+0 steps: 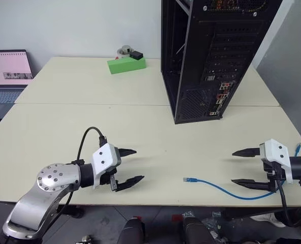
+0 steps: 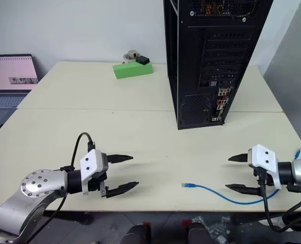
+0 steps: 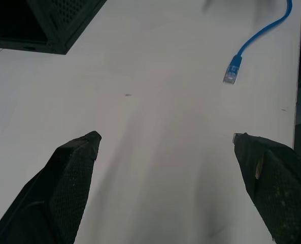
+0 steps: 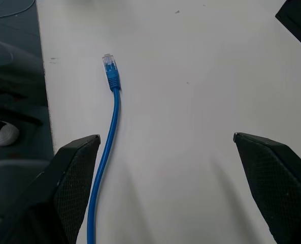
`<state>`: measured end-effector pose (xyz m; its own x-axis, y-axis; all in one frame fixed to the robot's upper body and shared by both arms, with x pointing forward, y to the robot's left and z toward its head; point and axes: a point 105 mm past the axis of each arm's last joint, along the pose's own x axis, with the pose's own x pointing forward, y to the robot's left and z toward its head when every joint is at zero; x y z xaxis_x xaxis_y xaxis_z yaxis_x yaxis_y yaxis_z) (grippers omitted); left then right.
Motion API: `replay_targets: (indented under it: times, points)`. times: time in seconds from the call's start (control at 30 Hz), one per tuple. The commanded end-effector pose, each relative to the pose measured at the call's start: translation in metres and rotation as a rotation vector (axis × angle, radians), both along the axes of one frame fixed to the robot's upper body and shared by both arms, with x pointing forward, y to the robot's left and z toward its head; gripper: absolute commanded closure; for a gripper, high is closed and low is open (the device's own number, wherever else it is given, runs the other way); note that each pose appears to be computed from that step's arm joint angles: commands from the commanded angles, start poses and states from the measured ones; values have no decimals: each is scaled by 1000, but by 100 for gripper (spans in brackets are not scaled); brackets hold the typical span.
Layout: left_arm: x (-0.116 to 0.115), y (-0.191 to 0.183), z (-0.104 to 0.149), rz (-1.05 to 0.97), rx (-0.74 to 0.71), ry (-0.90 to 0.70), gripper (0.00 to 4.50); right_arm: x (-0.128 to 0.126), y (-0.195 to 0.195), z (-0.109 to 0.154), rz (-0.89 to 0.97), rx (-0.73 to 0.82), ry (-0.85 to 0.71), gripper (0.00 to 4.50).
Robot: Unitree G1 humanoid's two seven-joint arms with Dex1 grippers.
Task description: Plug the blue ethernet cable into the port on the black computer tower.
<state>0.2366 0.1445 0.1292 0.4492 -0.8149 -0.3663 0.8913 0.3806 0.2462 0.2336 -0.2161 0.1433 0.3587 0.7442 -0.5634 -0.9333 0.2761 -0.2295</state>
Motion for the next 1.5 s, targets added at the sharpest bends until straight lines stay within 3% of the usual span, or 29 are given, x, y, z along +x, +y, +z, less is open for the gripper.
replay_targets:
  times: [0.03,0.37,1.03,1.13,1.5]
  points:
    - [-11,-8,6,-79,11,-30,0,-1,8,13,45,-6,-55,4]
    - [-24,-28,5,-182,-14,-42,0,-6,18,-1,33,5,-42,4]
    - [-24,-41,-5,-252,11,-59,0,-2,46,-77,-83,5,-42,4]
    - [-24,-40,-5,-247,16,-59,0,2,49,-78,-104,25,-54,55]
    - [-21,-35,-7,-230,38,-56,0,10,48,-82,-63,-61,-113,311]
